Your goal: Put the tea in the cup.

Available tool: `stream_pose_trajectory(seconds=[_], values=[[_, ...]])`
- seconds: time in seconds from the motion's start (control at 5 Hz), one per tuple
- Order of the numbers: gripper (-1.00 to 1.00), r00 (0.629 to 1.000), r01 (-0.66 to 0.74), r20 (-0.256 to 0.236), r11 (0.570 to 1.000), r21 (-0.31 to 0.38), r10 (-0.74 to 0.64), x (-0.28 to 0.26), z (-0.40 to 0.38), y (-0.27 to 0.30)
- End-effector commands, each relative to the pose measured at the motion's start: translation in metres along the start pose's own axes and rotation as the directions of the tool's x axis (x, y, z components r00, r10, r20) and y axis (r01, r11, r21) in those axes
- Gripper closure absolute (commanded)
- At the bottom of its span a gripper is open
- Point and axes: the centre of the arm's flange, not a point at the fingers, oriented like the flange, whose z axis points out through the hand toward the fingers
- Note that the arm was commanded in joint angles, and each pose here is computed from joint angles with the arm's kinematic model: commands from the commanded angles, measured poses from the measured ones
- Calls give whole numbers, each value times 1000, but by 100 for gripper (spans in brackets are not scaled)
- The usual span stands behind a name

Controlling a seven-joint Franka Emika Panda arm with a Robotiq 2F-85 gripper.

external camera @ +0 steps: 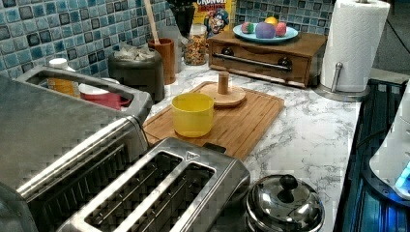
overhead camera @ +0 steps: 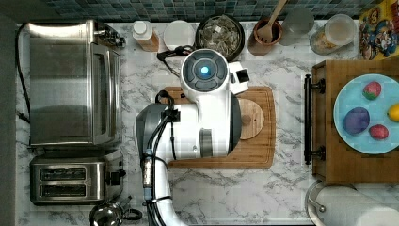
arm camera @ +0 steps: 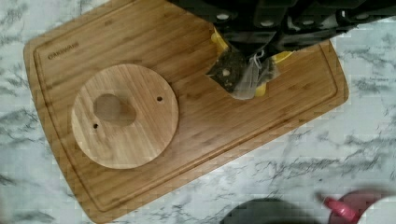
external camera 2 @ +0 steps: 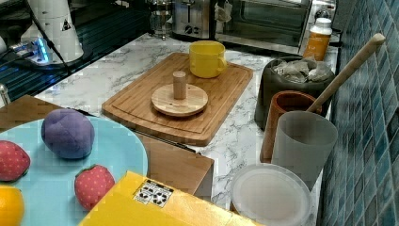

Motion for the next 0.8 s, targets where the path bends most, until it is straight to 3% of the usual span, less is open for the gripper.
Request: stream_pose_trajectory(seconds=[0.2,0.8], values=[[100,961,261,106,965,-22,-257,-66,25,-57],[100,972,194,138,981,-22,-190,-43,53,-55]])
